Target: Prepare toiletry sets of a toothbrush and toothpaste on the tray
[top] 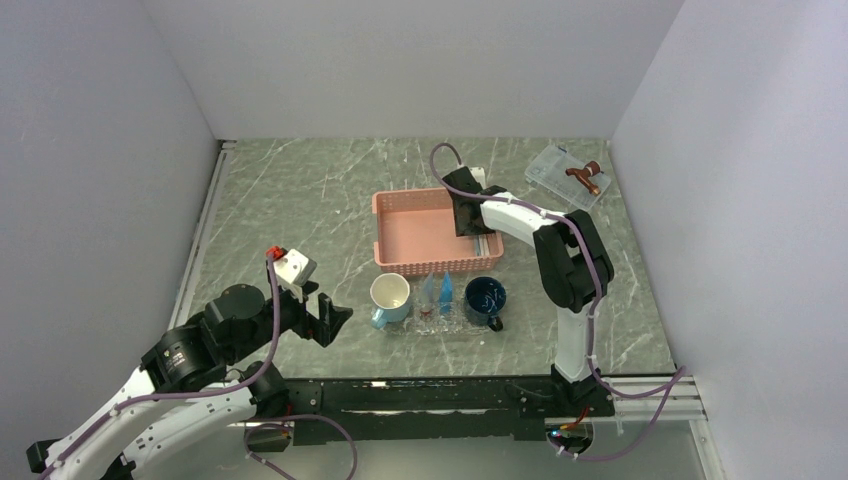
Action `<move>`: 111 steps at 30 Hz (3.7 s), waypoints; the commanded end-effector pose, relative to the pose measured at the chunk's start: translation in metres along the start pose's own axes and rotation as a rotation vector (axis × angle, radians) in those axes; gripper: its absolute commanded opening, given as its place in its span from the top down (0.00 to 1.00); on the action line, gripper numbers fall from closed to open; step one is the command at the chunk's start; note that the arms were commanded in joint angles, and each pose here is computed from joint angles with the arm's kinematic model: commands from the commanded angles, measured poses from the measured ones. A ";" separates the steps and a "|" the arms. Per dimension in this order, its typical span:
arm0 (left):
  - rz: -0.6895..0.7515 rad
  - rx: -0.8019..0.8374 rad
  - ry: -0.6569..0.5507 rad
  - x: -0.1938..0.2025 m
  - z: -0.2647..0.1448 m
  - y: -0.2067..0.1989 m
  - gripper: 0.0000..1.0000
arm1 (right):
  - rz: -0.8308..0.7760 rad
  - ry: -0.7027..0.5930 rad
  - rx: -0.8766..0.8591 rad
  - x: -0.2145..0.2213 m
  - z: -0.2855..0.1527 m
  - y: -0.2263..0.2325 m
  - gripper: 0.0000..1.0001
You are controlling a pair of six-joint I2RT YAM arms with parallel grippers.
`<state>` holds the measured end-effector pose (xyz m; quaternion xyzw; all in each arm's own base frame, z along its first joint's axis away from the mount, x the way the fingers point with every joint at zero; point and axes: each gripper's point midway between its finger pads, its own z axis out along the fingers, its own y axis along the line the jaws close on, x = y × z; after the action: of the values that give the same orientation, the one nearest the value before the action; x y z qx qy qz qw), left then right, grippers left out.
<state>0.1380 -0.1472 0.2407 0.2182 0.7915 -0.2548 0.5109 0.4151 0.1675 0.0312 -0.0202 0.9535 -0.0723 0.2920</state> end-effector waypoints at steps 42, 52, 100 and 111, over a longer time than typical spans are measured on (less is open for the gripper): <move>-0.015 0.027 -0.017 -0.008 0.003 -0.004 0.01 | 0.103 -0.425 -0.321 -0.083 -0.150 0.000 1.00; -0.080 0.108 -0.082 -0.021 -0.006 -0.019 0.01 | 0.120 -0.674 -0.613 -0.067 -0.269 0.023 1.00; -0.450 0.717 -0.334 -0.103 -0.040 -0.120 0.17 | 0.401 -0.579 -1.765 0.004 -0.508 0.152 1.00; -0.441 0.798 -0.345 -0.108 -0.049 -0.131 0.35 | 0.397 -0.605 -1.830 0.009 -0.520 0.154 1.00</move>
<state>0.0729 -0.2259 0.3677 0.1654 0.5905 -0.6535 0.4436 0.1279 0.3930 0.3978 -0.0913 0.5653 0.7220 0.3883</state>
